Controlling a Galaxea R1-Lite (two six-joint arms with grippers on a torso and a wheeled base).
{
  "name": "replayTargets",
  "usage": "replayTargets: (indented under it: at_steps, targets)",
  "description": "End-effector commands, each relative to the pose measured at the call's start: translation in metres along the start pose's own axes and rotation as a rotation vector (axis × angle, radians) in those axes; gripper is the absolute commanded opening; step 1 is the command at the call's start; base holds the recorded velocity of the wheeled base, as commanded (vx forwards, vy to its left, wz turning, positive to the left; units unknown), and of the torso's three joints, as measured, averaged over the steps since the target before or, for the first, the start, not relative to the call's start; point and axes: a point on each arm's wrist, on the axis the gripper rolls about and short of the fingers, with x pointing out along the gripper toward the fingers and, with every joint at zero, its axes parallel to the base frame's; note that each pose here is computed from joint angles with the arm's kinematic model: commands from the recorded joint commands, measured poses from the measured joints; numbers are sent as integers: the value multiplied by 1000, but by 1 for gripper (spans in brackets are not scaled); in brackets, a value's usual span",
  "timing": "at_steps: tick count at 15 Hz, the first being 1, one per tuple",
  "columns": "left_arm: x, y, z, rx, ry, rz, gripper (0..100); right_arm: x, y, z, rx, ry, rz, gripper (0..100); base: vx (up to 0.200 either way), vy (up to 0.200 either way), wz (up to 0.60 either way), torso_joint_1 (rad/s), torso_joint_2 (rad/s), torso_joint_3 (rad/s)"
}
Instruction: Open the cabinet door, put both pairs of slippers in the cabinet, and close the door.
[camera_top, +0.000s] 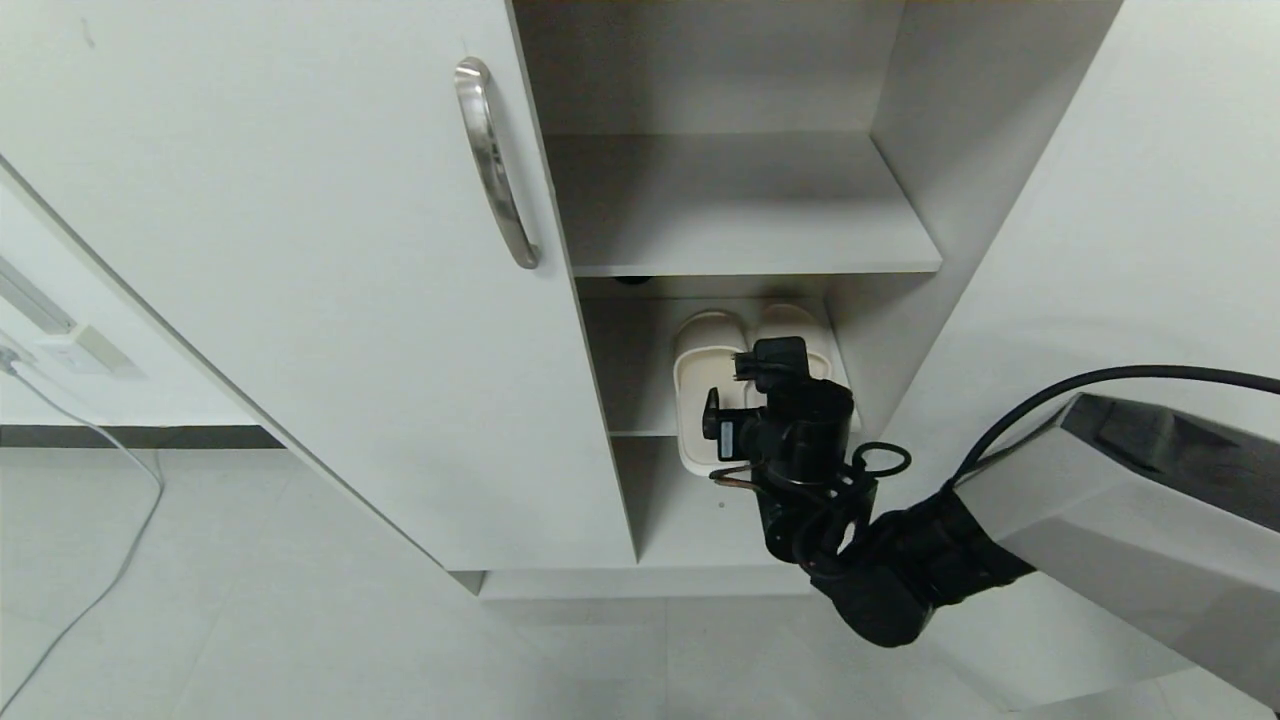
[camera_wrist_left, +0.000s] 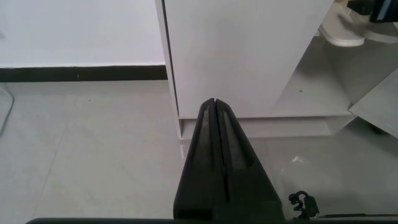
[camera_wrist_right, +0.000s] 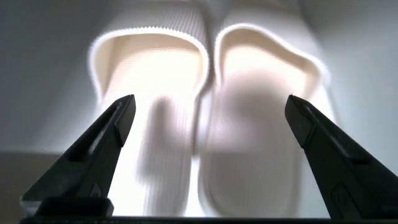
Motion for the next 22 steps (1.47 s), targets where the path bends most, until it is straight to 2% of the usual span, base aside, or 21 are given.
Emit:
replayTargets:
  at_steps: [1,8,22]
  targets:
    - [0,0,0,0,1,1,0,-22,-1,6,9,-5,28,100,-200,0,0,-2,7,-2]
    - [0,0,0,1,1,-1,0,-27,1,9,11,-6,41,100,-200,0,0,2,3,0]
    - [0,0,0,-2,1,-1,0,-31,2,1,-9,15,49,100,0,0,0,0,0,0]
